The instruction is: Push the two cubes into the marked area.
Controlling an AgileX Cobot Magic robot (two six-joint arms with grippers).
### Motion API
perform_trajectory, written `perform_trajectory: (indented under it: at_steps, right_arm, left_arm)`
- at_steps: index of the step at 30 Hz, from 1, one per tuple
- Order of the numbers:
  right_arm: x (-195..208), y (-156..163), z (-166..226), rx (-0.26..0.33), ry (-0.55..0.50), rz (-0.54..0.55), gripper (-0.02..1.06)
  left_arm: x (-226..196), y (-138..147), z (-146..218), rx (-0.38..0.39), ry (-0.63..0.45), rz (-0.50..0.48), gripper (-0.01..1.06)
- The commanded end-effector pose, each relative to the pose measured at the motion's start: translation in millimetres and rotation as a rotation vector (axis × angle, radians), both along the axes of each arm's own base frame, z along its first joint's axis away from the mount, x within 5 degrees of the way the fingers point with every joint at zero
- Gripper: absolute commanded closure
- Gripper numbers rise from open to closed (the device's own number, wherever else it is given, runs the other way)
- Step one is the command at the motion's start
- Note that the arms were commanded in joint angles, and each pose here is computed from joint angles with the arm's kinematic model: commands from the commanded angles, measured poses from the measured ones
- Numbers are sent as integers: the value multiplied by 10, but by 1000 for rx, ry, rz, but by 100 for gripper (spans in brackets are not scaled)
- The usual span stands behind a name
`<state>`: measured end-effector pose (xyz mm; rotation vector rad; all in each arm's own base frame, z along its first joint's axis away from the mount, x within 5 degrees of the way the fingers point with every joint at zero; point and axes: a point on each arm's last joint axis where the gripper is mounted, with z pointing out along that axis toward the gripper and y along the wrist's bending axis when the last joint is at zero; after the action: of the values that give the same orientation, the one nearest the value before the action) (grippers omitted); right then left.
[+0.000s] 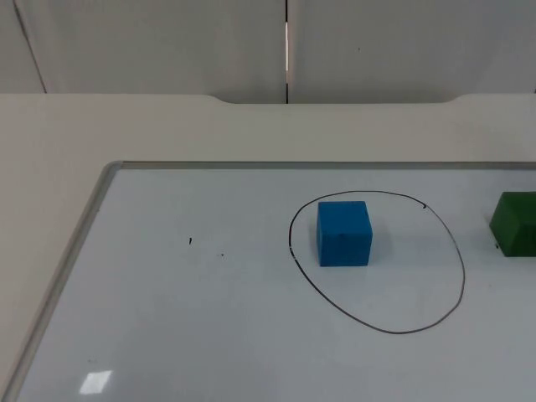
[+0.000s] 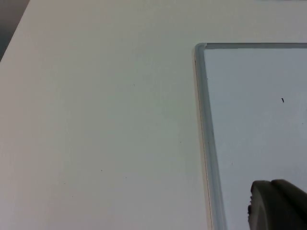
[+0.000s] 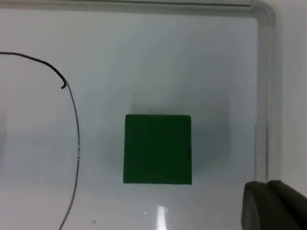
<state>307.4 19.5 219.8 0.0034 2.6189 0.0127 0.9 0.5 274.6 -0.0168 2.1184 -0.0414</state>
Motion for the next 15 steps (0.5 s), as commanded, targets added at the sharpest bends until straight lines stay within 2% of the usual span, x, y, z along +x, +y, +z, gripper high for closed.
perform_trajectory:
  at_steps: [1, 5, 15]
  right_arm:
    - [79, -18, -111, -7, 5, -2, 104]
    - [169, -14, -391, -18, 66, 5, 104]
    - [305, 0, -809, -18, 100, 14, 104]
  left_arm:
    - [6, 4, -5, 4, -10, -3, 105]
    - [6, 4, -5, 4, -10, -3, 105]
    - [6, 4, -5, 4, -10, -3, 105]
